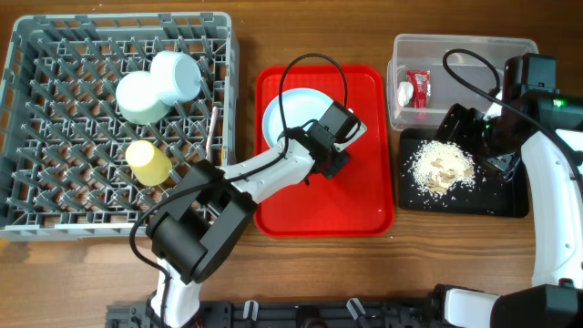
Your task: Sort waste into correct bins and load items into the dishwasher rack
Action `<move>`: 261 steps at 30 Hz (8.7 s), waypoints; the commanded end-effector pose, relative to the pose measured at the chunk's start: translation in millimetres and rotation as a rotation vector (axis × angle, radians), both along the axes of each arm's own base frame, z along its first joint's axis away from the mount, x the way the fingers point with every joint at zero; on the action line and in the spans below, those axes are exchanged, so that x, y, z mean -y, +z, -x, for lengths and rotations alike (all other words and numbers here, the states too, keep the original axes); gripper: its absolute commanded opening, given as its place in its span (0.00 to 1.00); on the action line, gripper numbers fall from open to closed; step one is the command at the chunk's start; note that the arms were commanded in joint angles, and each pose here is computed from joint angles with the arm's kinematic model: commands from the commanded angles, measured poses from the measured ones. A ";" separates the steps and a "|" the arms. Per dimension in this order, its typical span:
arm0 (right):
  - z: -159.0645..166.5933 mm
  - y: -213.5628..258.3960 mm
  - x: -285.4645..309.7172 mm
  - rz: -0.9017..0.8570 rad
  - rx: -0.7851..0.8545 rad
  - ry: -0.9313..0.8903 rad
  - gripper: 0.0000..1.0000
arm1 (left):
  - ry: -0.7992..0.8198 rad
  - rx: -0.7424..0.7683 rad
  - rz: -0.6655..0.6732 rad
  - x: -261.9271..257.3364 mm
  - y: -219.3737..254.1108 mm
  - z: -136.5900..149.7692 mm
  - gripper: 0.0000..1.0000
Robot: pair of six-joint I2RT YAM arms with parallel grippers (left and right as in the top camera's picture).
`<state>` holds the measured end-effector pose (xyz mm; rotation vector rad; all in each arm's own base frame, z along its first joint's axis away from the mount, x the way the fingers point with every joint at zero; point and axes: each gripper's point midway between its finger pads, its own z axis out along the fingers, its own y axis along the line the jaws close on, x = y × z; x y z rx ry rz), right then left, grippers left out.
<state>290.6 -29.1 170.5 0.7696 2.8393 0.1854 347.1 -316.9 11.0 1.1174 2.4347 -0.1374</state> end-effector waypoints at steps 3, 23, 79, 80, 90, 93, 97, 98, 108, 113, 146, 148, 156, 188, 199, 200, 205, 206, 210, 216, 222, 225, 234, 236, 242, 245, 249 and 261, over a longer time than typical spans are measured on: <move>-0.1 8.7 -0.9 -0.001 0.031 0.012 1.00 | 0.042 0.038 0.063 4.8 32.2 -6.4 0.04; 0.7 8.5 -1.0 -0.001 0.028 0.013 1.00 | 0.310 0.201 0.561 -48.6 242.4 -28.3 0.04; -40.4 27.2 -42.5 -0.093 0.246 0.286 1.00 | 0.973 0.001 0.587 -298.1 196.8 -71.8 1.00; -47.3 30.4 -48.1 -0.087 0.278 0.306 1.00 | 0.999 -0.008 0.544 -300.8 191.9 -65.5 1.00; -100.0 49.8 -120.3 0.018 0.512 0.532 1.00 | 1.106 -0.136 0.171 -310.6 150.2 -5.1 1.00; -83.3 30.3 -117.2 0.018 0.401 0.537 1.00 | 1.167 -0.211 0.148 -311.4 143.5 12.9 1.00; -65.1 24.9 -110.9 0.007 0.327 0.510 1.00 | 1.181 -0.313 0.109 -307.9 137.0 37.1 1.00; -61.6 27.3 -110.4 0.006 0.326 0.509 1.00 | 1.171 -0.331 0.101 -305.7 136.3 41.4 1.00; -6.8 48.3 -97.7 0.053 0.546 0.487 1.00 | 0.953 -0.117 0.233 -263.5 166.6 60.9 1.00; 28.1 65.6 -74.1 0.123 0.693 0.356 1.00 | 0.874 0.062 0.376 -254.9 189.6 82.0 1.00; 57.1 82.5 -56.9 0.193 0.766 0.310 1.00 | 0.840 0.225 0.498 -270.0 214.8 144.7 1.00; 59.5 81.9 -54.6 0.205 0.767 0.307 1.00 | 0.840 0.225 0.498 -270.0 214.8 144.7 1.00; 68.4 103.3 -42.4 0.290 0.966 0.280 1.00 | 0.840 0.225 0.498 -270.0 214.8 144.7 1.00; 48.3 4.8 -64.7 0.534 1.352 0.576 1.00 | 0.840 0.225 0.498 -270.0 214.8 144.7 1.00; 46.5 4.9 -55.2 0.453 1.349 0.436 1.00 | 0.840 0.225 0.498 -270.0 214.8 144.7 1.00; 46.4 4.7 -54.8 0.455 1.347 0.437 1.00 | 0.840 0.225 0.498 -270.0 214.8 144.7 1.00; 46.1 4.7 -50.9 0.469 1.343 0.427 1.00 | 0.840 0.225 0.498 -270.0 214.8 144.7 1.00; 46.1 4.7 -51.0 0.469 1.343 0.428 1.00 | 0.840 0.225 0.498 -270.0 214.8 144.7 1.00; 46.1 5.0 -50.8 0.471 1.344 0.427 1.00 | 0.840 0.225 0.498 -270.0 214.8 144.7 1.00; 46.0 4.8 -50.0 0.472 1.342 0.424 1.00 | 0.840 0.225 0.498 -270.0 214.8 144.7 1.00; 46.0 4.8 -49.9 0.472 1.342 0.424 1.00 | 0.840 0.225 0.498 -270.0 214.8 144.7 1.00; 46.0 4.8 -50.0 0.472 1.342 0.424 1.00 | 0.840 0.225 0.498 -270.0 214.8 144.7 1.00; 45.9 4.6 -50.0 0.472 1.341 0.425 1.00 | 0.840 0.225 0.498 -270.0 214.8 144.7 1.00; 45.9 4.6 -49.9 0.472 1.341 0.424 1.00 | 0.840 0.225 0.498 -270.0 214.8 144.7 1.00; 45.9 4.6 -50.0 0.472 1.341 0.425 1.00 | 0.840 0.225 0.498 -270.0 214.8 144.7 1.00; 45.9 4.6 -49.9 0.472 1.341 0.424 1.00 | 0.841 0.227 0.496 -270.4 214.9 144.6 1.00; 45.9 4.6 -50.0 0.472 1.341 0.425 1.00 | 0.902 0.263 0.489 -285.1 210.9 141.5 1.00; 45.9 4.6 -49.9 0.472 1.341 0.424 1.00 | 0.882 0.561 0.721 -298.1 169.6 112.2 1.00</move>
